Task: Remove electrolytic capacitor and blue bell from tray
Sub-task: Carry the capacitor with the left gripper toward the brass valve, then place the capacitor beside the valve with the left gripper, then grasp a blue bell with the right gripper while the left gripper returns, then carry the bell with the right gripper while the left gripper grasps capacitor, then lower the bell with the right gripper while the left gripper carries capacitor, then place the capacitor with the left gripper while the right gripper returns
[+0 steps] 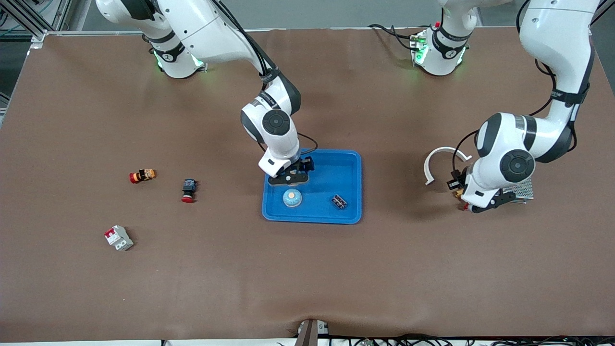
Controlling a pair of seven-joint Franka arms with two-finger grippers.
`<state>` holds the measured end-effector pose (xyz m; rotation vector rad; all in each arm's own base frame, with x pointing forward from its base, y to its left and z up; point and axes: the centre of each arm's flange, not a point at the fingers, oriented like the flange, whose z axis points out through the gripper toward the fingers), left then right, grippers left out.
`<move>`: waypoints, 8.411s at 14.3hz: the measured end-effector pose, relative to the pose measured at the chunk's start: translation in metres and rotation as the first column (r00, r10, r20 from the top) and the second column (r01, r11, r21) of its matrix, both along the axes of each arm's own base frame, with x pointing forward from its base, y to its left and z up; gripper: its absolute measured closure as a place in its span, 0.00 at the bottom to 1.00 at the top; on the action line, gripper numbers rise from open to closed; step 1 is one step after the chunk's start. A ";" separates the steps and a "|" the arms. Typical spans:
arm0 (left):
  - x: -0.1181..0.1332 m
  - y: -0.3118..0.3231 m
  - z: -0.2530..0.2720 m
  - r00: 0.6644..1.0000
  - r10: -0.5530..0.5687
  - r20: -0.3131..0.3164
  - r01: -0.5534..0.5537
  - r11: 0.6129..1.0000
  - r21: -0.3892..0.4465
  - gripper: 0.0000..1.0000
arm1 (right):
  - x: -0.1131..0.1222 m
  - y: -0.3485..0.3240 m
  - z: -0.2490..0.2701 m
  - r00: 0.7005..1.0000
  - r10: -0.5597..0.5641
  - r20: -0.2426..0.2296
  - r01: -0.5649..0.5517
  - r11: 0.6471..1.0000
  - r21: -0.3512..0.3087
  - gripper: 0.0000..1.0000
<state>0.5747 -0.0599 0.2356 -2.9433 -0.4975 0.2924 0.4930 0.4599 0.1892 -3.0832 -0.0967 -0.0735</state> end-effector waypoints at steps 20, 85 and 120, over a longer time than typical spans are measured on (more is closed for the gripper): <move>-0.012 -0.002 -0.027 1.000 -0.008 -0.018 0.007 1.000 -0.013 0.15 | 0.003 -0.001 -0.002 1.000 0.004 0.015 -0.004 1.000 0.001 0.04; 0.017 -0.359 -0.020 0.879 0.416 0.233 -0.381 0.907 -0.182 0.66 | 0.193 -0.478 0.009 0.705 0.706 -0.066 -0.708 0.706 -0.007 0.34; 0.056 -0.039 -0.043 0.994 -0.017 0.111 0.020 0.999 -0.031 0.66 | 0.216 -0.380 0.175 0.975 0.211 -0.076 -0.201 0.972 0.122 0.00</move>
